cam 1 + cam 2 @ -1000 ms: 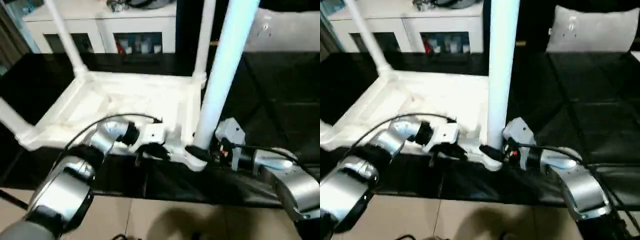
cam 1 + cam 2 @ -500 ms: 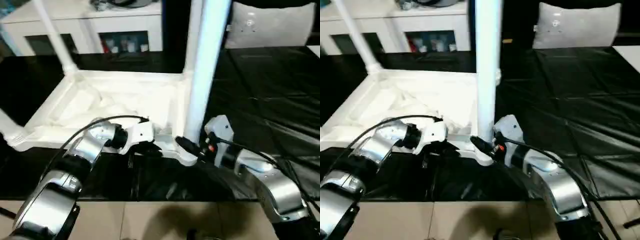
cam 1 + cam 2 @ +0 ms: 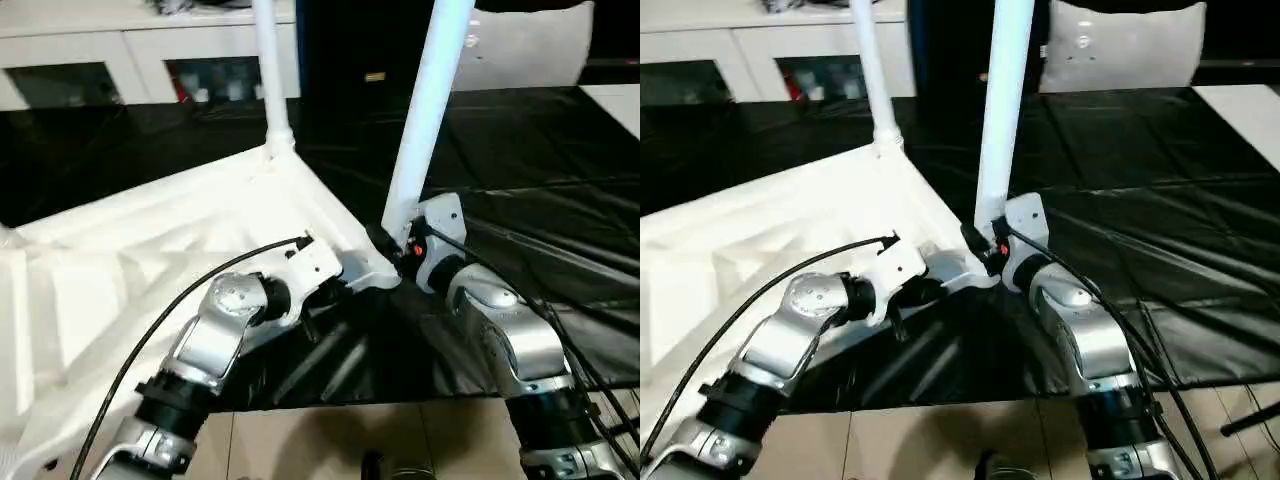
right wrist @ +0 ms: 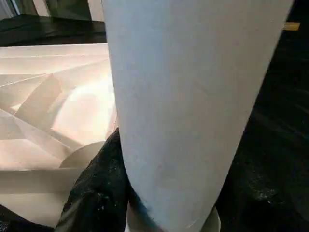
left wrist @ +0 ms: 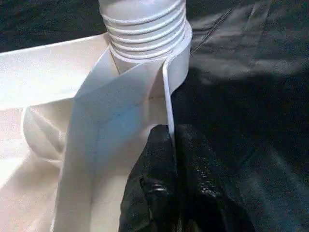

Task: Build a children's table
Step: Rotate leg to tighten

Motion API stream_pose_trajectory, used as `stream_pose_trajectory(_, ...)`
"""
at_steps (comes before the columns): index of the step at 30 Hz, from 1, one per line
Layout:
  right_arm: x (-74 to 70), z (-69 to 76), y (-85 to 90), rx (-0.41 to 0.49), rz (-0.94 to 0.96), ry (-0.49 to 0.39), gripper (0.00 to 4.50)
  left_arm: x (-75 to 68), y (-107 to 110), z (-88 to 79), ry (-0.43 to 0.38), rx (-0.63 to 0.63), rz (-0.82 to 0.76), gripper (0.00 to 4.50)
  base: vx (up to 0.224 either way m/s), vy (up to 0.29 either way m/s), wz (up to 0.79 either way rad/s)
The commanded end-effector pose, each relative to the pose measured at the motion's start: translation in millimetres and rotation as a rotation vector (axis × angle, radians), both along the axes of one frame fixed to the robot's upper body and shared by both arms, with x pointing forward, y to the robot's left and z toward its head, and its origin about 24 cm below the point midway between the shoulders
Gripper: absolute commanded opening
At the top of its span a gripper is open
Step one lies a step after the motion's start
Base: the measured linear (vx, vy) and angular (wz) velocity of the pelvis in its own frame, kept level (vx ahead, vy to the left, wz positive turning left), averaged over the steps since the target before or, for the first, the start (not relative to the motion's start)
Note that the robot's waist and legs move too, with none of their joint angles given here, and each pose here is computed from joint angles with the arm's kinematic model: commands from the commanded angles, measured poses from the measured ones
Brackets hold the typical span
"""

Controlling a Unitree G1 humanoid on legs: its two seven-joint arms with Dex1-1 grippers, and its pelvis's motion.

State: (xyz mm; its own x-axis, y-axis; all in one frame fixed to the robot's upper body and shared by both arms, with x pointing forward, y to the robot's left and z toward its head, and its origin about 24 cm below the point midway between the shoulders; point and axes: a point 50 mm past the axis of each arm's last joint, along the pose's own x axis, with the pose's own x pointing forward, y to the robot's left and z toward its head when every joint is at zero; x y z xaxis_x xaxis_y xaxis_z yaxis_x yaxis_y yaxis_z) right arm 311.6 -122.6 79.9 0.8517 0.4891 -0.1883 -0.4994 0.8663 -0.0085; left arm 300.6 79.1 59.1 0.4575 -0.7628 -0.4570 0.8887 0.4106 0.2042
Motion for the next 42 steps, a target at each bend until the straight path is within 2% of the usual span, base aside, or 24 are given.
stream_pose_trajectory(1, -11.1, -45.6, -0.4, -0.049, -0.012, 0.215, 1.90, 0.0, -8.7, 13.7, -0.071, 0.015, -0.057, 0.00, 0.000, 0.000, 0.00)
stream_pose_trajectory(8, -6.4, -46.6, 0.0, -0.049, -0.016, 0.204, 1.90, -0.5, 5.9, 15.0, -0.076, 0.085, -0.036, 0.00, 0.000, 0.000, 0.00)
stream_pose_trajectory(14, -1.1, -45.9, 0.5, -0.017, 0.000, 0.193, 1.90, 2.1, 10.0, 15.3, -0.072, 0.089, -0.036, 0.00, 0.000, 0.000, 0.00)
stream_pose_trajectory(15, -0.5, -46.0, 0.3, -0.013, 0.005, 0.195, 2.46, 2.6, 10.4, 15.7, -0.072, 0.088, -0.036, 0.00, 0.000, 0.000, 0.00)
stream_pose_trajectory(17, -0.4, -46.2, -0.3, -0.010, 0.011, 0.200, 2.46, 2.8, 10.6, 16.4, -0.069, 0.082, -0.037, 0.00, 0.000, 0.000, 0.00)
stream_pose_trajectory(18, -0.3, -46.3, -0.8, -0.012, 0.013, 0.200, 2.69, 2.7, 10.7, 16.8, -0.068, 0.080, -0.039, 0.00, 0.000, 0.000, 0.00)
stream_pose_trajectory(21, -0.9, -45.4, -3.4, -0.041, 0.043, 0.180, 2.90, 3.4, 11.5, 16.8, -0.070, 0.083, -0.042, 0.00, 0.000, 0.000, 0.00)
stream_pose_trajectory(27, -5.1, -40.4, -8.6, -0.025, 0.084, 0.149, 3.46, 6.5, 17.1, 16.0, -0.074, 0.096, -0.039, 0.00, 0.000, 0.000, 0.00)
stream_pose_trajectory(30, -11.5, -38.0, -11.7, -0.016, 0.127, 0.138, 3.68, 8.5, 20.5, 15.8, -0.074, 0.103, -0.035, 0.00, 0.000, 0.000, 0.00)
stream_pose_trajectory(33, -20.7, -36.7, -15.6, 0.014, 0.180, 0.131, 4.08, 10.5, 23.9, 14.8, -0.073, 0.114, -0.035, 0.00, 0.000, 0.000, 0.00)
stream_pose_trajectory(36, -27.4, -34.4, -22.1, 0.018, 0.225, 0.109, 4.14, 12.2, 26.5, 14.3, -0.072, 0.124, -0.045, 0.00, 0.000, 0.000, 0.00)
stream_pose_trajectory(37, -28.4, -33.9, -24.0, 0.013, 0.231, 0.103, 4.44, 12.6, 27.0, 14.3, -0.072, 0.127, -0.049, 0.00, 0.000, 0.000, 0.00)
stream_pose_trajectory(42, -32.7, -29.5, -45.5, -0.048, 0.258, 0.069, 4.44, 14.2, 30.0, 12.9, -0.065, 0.149, -0.101, 0.00, 0.000, 0.000, 0.00)
